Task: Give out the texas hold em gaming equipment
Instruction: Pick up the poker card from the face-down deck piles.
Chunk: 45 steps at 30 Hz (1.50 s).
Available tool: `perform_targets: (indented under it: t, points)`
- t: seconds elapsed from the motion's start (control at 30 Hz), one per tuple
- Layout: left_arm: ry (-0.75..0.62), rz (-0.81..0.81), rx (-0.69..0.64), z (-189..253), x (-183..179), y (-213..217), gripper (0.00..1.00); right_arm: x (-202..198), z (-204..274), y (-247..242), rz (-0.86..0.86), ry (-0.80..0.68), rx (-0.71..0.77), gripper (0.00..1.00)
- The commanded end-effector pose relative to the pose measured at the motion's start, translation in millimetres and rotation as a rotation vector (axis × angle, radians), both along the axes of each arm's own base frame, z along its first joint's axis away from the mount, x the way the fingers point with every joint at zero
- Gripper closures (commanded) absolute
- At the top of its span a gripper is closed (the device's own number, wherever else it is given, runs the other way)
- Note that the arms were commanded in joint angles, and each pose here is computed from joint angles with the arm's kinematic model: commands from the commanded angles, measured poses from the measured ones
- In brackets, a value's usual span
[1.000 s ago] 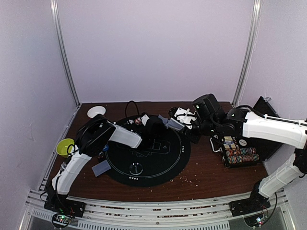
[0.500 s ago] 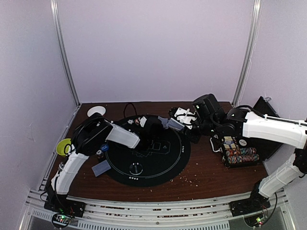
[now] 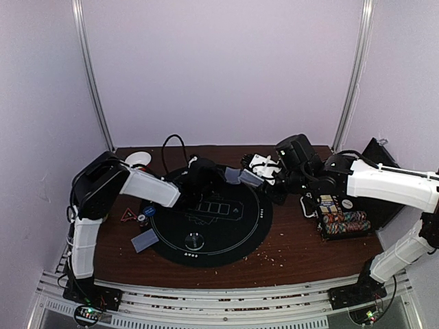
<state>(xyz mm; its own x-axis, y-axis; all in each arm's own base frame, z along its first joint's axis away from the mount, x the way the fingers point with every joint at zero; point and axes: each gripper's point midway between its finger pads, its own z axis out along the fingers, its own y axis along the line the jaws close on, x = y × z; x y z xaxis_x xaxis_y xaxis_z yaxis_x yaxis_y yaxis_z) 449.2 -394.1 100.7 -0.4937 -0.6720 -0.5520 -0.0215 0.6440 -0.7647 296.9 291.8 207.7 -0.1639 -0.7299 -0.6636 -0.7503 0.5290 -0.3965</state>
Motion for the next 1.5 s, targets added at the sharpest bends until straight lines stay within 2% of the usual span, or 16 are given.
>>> perform_targets:
  t: [0.0,0.1,0.2,0.3,0.47,0.53,0.57,0.67,0.8,0.97,1.27,1.4,1.47]
  points:
    - [-0.176,-0.097,0.011,75,-9,15,0.59,4,11,-3,0.0,-0.032,0.001,0.53]
    - [-0.26,-0.216,0.066,113,-16,26,0.46,4,12,0,0.017,-0.035,-0.004,0.53]
    - [-0.336,-0.461,0.09,139,-34,25,0.31,1,14,6,0.056,-0.029,0.002,0.53]
    - [-0.4,-0.747,0.096,153,-65,15,0.25,0,17,14,0.094,-0.032,0.01,0.53]
    - [-0.475,-1.083,0.169,163,-124,6,0.16,3,16,27,0.125,-0.034,-0.001,0.53]
    - [-0.497,-1.182,0.155,167,-144,6,0.03,3,12,35,0.145,-0.027,-0.012,0.53]
    - [-0.504,-1.221,0.144,169,-151,6,0.02,2,11,39,0.154,-0.024,-0.013,0.53]
    - [-0.514,-1.273,0.124,170,-163,7,0.02,0,10,50,0.183,-0.025,-0.013,0.53]
    - [-0.5,-1.276,0.188,157,-162,10,0.06,-3,11,63,0.206,-0.028,-0.008,0.53]
    - [-0.44,-1.234,0.267,139,-148,10,0.19,-6,10,75,0.232,-0.035,-0.011,0.53]
    - [-0.431,-1.177,0.21,137,-140,6,0.37,-9,8,85,0.256,-0.043,-0.017,0.53]
    - [-0.44,-1.187,0.235,133,-142,8,0.38,-8,11,85,0.253,-0.051,-0.012,0.53]
    - [-0.449,-1.201,0.257,130,-144,9,0.36,-8,10,85,0.254,-0.054,-0.013,0.53]
